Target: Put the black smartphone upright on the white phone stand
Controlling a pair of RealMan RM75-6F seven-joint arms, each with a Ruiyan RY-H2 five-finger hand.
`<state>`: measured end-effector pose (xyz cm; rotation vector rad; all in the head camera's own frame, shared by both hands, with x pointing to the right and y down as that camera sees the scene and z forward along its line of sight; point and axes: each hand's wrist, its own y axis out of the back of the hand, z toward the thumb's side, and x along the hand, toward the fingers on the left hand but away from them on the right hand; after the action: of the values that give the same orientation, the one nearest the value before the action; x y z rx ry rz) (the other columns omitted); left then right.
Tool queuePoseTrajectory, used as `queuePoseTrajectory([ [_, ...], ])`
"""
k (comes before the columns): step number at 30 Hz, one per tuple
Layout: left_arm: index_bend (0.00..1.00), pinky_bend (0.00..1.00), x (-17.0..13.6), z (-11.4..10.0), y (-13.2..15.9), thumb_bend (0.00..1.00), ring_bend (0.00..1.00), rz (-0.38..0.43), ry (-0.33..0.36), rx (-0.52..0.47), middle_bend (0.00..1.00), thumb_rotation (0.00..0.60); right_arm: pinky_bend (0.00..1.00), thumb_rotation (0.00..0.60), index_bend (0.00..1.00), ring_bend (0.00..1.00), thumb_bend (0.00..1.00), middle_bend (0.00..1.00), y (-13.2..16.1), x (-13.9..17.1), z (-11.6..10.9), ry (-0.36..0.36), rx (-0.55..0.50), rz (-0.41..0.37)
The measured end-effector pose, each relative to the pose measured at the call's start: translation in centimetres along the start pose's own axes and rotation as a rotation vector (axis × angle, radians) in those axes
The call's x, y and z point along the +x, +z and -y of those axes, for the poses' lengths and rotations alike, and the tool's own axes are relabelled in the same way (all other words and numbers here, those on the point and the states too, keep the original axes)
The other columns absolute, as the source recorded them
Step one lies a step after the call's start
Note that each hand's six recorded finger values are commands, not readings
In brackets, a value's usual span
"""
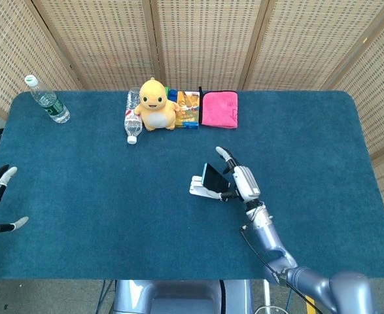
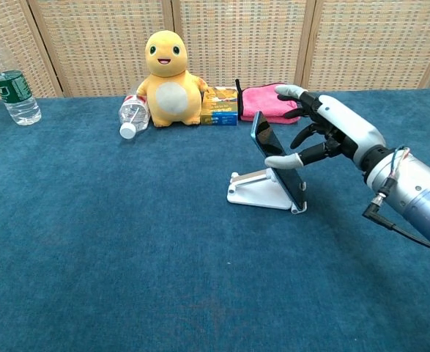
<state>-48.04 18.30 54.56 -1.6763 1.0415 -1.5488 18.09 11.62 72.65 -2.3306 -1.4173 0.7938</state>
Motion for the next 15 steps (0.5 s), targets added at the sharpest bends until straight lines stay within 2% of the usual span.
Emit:
queuePoseTrajectory([
  [2,0.0,0.0,0.0,0.0,0.0,0.0,0.0,0.0,0.001,0.002,0.0,0.6,0.19,0.6,0.0,0.01,0.04,0.0,0.1,0.1,-0.1,0.011,0.001,-0.005],
  [5,0.0,0.0,-0.1,0.0,0.0,0.0,0.0,0.002,0.002,0.002,0.0,0.6,0.13,0.6,0.0,0.0,0.0,0.0,0.3,0.3,-0.2,0.034,0.009,-0.016],
  [10,0.0,0.0,-0.2,-0.2,0.0,0.0,0.0,0.005,0.007,-0.002,0.0,0.6,0.12,0.6,0.0,0.0,0.0,0.0,1.0,1.0,-1.1,0.04,0.088,-0.062],
  [15,0.0,0.0,-0.4,-0.3,0.0,0.0,0.0,0.012,0.012,-0.004,0.0,0.6,0.12,0.6,0.0,0.0,0.0,0.0,1.8,2.2,-4.0,0.052,0.185,-0.12],
])
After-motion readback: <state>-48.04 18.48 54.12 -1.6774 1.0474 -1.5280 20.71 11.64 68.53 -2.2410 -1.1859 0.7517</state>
